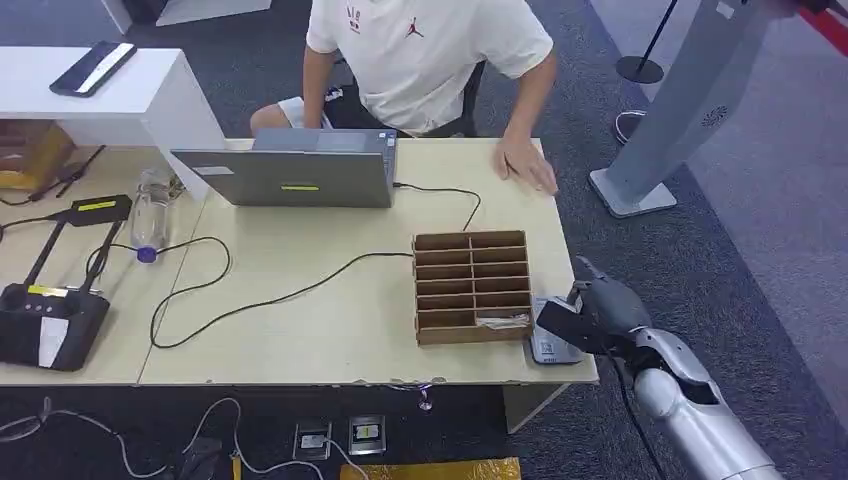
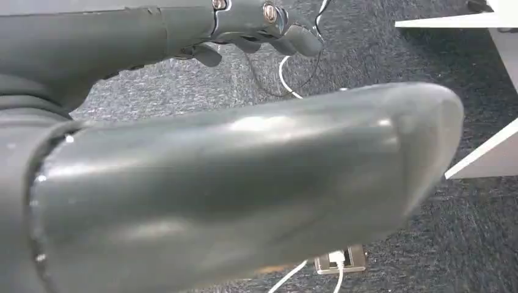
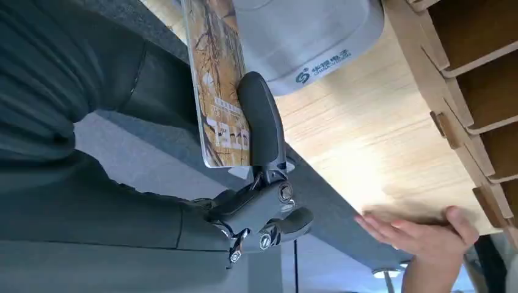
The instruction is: Pass the card to the sensor for recognition and then transmit it.
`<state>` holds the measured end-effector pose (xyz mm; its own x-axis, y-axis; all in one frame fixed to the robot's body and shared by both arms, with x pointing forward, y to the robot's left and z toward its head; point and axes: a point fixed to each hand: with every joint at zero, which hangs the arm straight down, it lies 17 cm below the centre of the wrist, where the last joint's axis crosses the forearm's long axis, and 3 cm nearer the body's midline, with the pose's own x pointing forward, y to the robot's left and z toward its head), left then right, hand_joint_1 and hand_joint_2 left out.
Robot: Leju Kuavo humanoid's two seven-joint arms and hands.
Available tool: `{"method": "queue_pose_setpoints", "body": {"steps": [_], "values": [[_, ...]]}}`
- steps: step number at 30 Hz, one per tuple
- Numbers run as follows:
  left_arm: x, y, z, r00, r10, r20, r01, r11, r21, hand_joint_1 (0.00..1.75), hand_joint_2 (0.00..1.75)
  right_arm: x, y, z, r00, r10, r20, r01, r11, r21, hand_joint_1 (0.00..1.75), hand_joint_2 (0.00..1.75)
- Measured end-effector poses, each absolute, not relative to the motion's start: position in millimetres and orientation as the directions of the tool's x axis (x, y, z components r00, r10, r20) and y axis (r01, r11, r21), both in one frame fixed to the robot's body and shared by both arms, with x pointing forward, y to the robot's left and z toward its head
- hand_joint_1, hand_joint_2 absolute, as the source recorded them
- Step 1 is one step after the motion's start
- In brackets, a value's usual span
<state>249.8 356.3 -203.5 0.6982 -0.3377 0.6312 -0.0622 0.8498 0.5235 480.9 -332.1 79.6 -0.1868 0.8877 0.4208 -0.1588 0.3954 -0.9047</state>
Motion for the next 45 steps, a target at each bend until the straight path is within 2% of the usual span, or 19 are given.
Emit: {"method": "queue_pose_setpoints", "body": {"steps": [31,38,45], "values": [[255.0,358.9,-201.9,0.697,-0.357,0.622,-0.047,0.843,0.536,0.0,0.0,479.2,-335.3,73.1,-0.156,0.883,0.443,-0.132,0.425,-0.895,1.75,1.75],[263.6,358.1,-197.9,0.685,-0.367,0.63,-0.046,0.84,0.54,0.0,0.0,505.9,-346.4,114.8,-0.194,0.888,0.417,-0.041,0.418,-0.908,1.75,1.75],[273.0,354.7,-192.8,0.66,-0.391,0.642,-0.036,0.837,0.547,0.0,0.0,546.3,-378.4,205.7,-0.23,0.91,0.346,0.171,0.388,-0.906,1.75,1.75]]}}
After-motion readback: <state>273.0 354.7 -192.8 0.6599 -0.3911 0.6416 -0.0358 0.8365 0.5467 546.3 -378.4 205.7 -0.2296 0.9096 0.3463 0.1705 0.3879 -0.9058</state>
